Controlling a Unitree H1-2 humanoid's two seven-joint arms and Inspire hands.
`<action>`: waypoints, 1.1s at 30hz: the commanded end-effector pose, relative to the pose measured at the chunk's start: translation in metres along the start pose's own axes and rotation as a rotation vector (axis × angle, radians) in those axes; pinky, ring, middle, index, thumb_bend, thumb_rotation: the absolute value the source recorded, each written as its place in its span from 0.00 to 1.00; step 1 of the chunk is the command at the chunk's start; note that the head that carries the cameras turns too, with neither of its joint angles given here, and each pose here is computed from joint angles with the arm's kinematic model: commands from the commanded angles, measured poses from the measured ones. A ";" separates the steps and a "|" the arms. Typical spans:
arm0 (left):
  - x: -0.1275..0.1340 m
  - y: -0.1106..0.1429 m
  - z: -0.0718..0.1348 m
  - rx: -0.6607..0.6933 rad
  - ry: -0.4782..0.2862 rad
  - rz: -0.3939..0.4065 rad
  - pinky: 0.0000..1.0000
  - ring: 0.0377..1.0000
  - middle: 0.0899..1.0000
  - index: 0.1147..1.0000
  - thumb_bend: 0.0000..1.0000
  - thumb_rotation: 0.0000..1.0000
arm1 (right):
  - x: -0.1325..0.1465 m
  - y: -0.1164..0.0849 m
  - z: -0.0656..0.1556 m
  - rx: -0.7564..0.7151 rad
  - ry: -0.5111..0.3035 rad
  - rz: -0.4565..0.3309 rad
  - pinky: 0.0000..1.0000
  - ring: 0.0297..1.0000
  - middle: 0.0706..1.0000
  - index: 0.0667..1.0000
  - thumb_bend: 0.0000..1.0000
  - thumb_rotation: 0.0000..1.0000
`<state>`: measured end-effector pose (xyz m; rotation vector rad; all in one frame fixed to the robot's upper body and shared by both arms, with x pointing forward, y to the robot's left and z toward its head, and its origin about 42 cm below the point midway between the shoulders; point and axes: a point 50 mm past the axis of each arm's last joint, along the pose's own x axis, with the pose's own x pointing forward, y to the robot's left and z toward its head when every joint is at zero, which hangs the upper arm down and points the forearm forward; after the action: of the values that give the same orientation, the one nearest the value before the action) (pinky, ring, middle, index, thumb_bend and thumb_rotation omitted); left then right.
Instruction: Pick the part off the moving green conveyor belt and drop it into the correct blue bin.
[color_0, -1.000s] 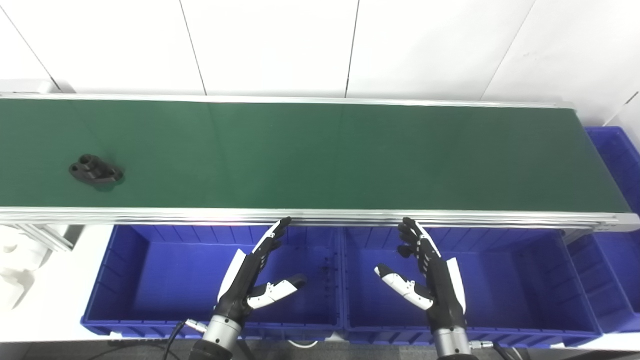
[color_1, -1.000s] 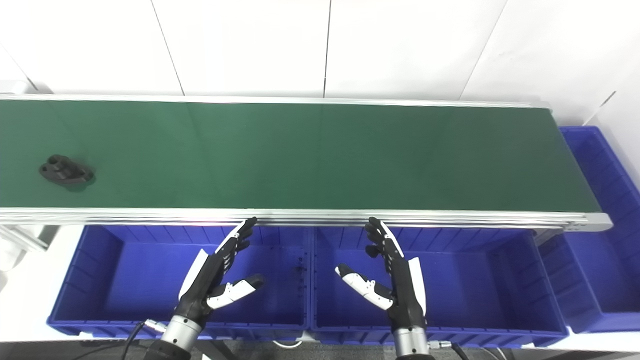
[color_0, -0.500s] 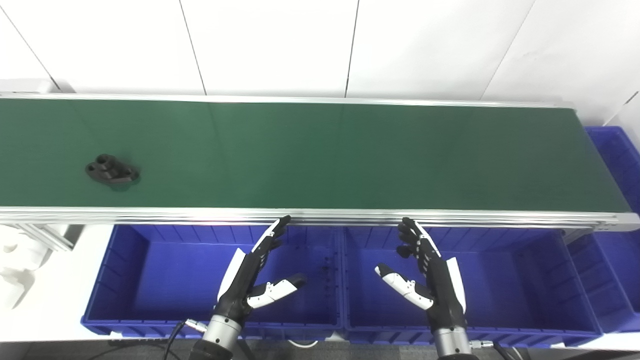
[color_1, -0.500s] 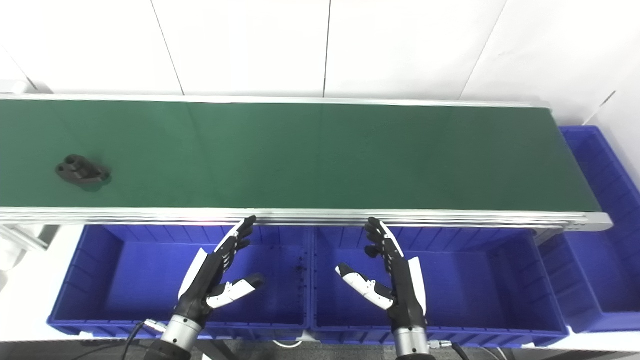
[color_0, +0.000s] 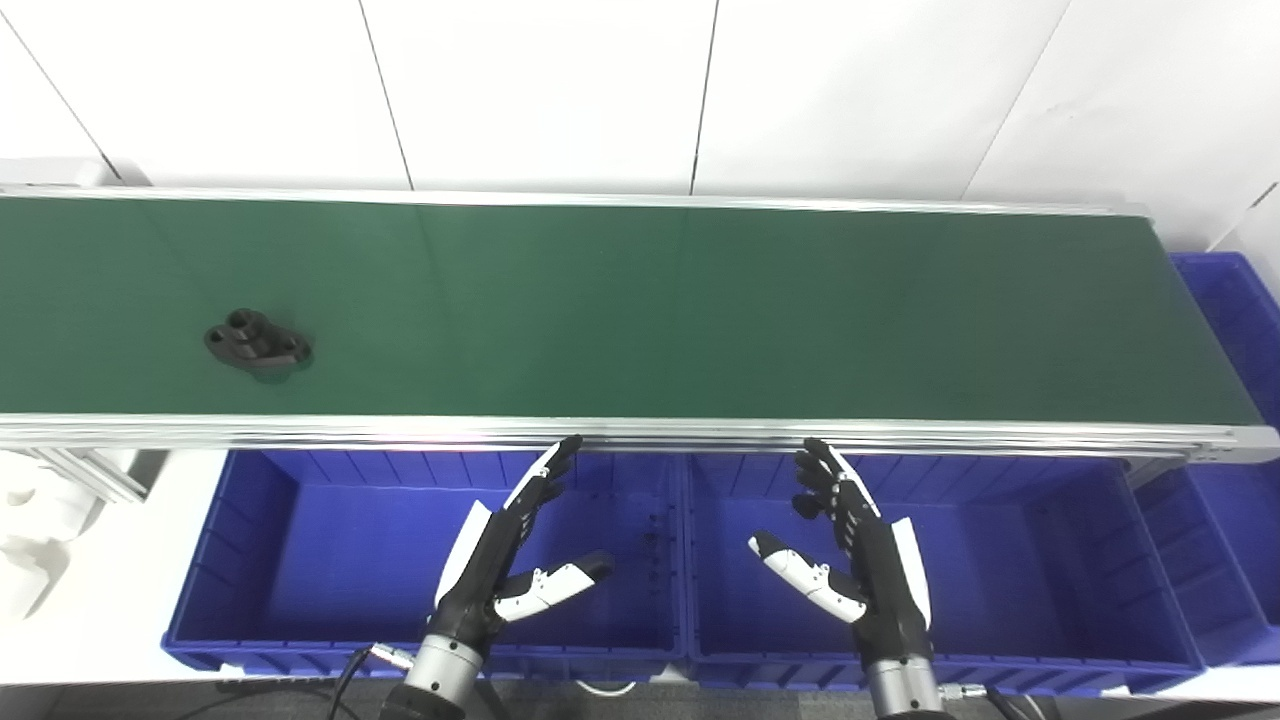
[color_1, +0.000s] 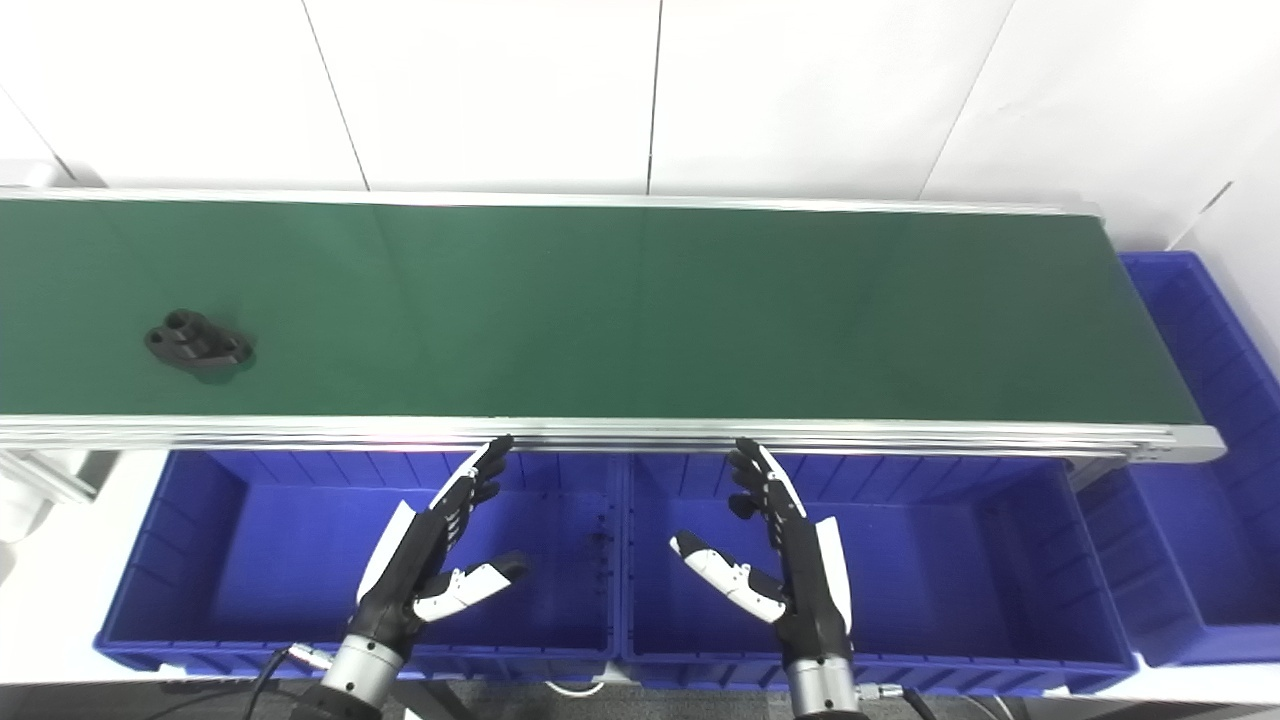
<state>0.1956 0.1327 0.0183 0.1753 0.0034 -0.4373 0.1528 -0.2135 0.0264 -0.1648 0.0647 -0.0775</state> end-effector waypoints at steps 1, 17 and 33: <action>0.005 0.001 0.010 -0.007 -0.060 0.008 0.93 0.96 0.97 0.92 0.60 0.63 | 0.003 -0.001 0.008 0.011 -0.071 -0.005 0.84 0.86 0.86 0.88 0.75 0.45; 0.007 0.001 0.008 0.013 -0.070 0.014 0.91 0.95 0.96 0.92 0.60 0.62 | 0.006 -0.001 0.008 -0.004 -0.072 -0.003 0.83 0.85 0.85 0.88 0.75 0.46; 0.008 0.002 0.008 0.007 -0.061 0.013 0.92 0.95 0.97 0.92 0.61 0.61 | 0.006 0.000 0.008 -0.003 -0.071 -0.006 0.84 0.85 0.85 0.88 0.73 0.45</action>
<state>0.1947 0.1331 0.0162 0.1764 0.0049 -0.4363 0.1539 -0.2134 0.0247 -0.1737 0.0688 -0.0745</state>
